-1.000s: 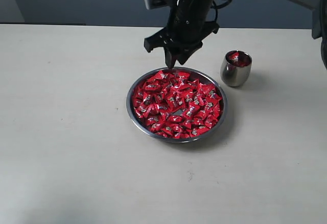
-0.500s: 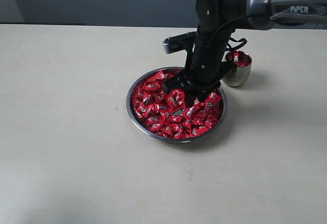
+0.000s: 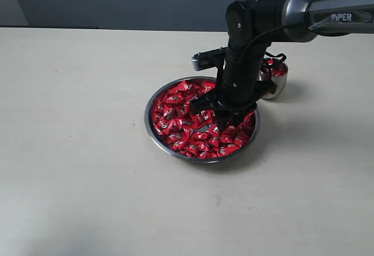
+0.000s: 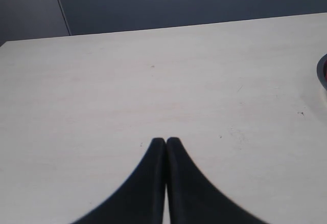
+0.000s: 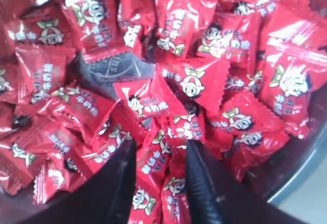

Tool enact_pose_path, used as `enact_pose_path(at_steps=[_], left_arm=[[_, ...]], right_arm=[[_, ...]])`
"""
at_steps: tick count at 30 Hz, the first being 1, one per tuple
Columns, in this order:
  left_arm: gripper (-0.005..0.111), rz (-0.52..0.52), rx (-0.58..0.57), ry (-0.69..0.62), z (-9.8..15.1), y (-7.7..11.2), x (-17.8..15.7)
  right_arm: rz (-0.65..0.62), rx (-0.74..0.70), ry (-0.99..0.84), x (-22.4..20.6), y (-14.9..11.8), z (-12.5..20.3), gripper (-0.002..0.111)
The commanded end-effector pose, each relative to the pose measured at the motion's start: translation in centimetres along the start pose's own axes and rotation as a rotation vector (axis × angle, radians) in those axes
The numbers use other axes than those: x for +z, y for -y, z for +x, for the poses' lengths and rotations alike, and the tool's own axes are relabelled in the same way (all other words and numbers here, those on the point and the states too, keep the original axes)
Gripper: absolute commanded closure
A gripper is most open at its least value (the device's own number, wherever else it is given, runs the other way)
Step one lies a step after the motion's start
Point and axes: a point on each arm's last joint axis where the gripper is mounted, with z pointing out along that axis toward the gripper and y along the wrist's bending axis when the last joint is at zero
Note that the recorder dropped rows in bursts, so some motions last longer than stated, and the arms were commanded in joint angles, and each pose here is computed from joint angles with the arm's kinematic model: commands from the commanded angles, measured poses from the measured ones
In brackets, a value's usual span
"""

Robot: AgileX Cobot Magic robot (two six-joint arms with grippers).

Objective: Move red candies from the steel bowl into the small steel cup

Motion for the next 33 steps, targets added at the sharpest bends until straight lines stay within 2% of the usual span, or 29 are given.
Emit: enact_pose_path(at_steps=[1,13,20,23,27,31,33], left_arm=[[0.106,-0.001,-0.003,0.021,-0.4,0.0,-0.1],[0.106,-0.001,-0.003,0.021,-0.4,0.0,-0.1],[0.106,-0.001,-0.003,0.021,-0.4,0.0,-0.1],[0.106,-0.001,-0.003,0.021,-0.4,0.0,-0.1],[0.106,-0.001,-0.003,0.021,-0.4,0.0,-0.1],[0.106,-0.001,-0.003,0.021,-0.4,0.0,-0.1],[0.106,-0.001,-0.003,0.021,-0.4,0.0,-0.1]], right_arm=[[0.004,-0.004,0.009,-0.3,0.0,0.1,0.076],[-0.116,0.087,0.081,-0.4,-1.1,-0.6,0.076],[-0.161,0.379,0.063,-0.4,-1.6,-0.7,0.076],[-0.169,0.462,0.065,-0.4,-2.6,-0.6,0.076],[-0.118,0.538,0.066,-0.2,-3.7,-0.3,0.076],[0.008,0.613,0.078,-0.1,-3.6,0.1,0.076],[0.021,0.667,0.062,-0.1,-3.5,0.2,0.076]])
